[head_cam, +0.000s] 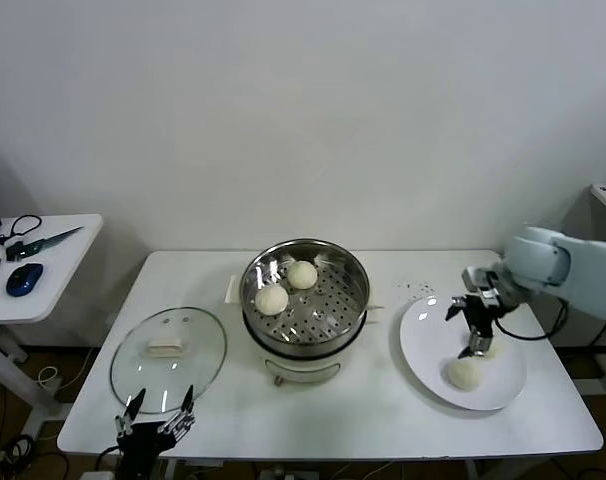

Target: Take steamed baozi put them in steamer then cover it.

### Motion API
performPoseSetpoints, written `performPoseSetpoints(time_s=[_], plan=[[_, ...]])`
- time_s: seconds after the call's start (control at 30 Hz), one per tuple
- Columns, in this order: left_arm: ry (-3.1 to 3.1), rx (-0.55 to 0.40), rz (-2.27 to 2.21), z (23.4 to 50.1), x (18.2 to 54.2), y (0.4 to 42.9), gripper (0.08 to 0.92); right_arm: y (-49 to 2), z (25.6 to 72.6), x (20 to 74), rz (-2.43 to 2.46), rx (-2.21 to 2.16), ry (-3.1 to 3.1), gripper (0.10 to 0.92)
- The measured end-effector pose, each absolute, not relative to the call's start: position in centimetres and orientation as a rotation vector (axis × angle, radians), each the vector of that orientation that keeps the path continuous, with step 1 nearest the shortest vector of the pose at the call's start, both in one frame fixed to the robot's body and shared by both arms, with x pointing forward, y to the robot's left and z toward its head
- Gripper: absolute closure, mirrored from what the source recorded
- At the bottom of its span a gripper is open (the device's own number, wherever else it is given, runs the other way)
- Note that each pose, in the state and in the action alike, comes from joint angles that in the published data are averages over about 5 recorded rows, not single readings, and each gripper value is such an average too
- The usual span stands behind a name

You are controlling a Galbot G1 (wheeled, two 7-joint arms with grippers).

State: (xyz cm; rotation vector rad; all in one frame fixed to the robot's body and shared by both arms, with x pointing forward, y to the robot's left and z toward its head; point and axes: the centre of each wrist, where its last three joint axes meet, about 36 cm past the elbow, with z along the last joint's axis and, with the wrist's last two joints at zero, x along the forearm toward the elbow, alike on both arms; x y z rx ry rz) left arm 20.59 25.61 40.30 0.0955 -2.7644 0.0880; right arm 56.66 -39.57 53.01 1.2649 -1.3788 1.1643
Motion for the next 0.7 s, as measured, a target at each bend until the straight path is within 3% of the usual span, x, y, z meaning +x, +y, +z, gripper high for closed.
performPoseSetpoints(time_s=[0.7], plan=[[-2.754, 0.094, 0.084, 40.2, 20.3, 25.4, 0.177, -41.3, 46.5, 55.5, 1.158, 1.202, -1.341, 0.2]])
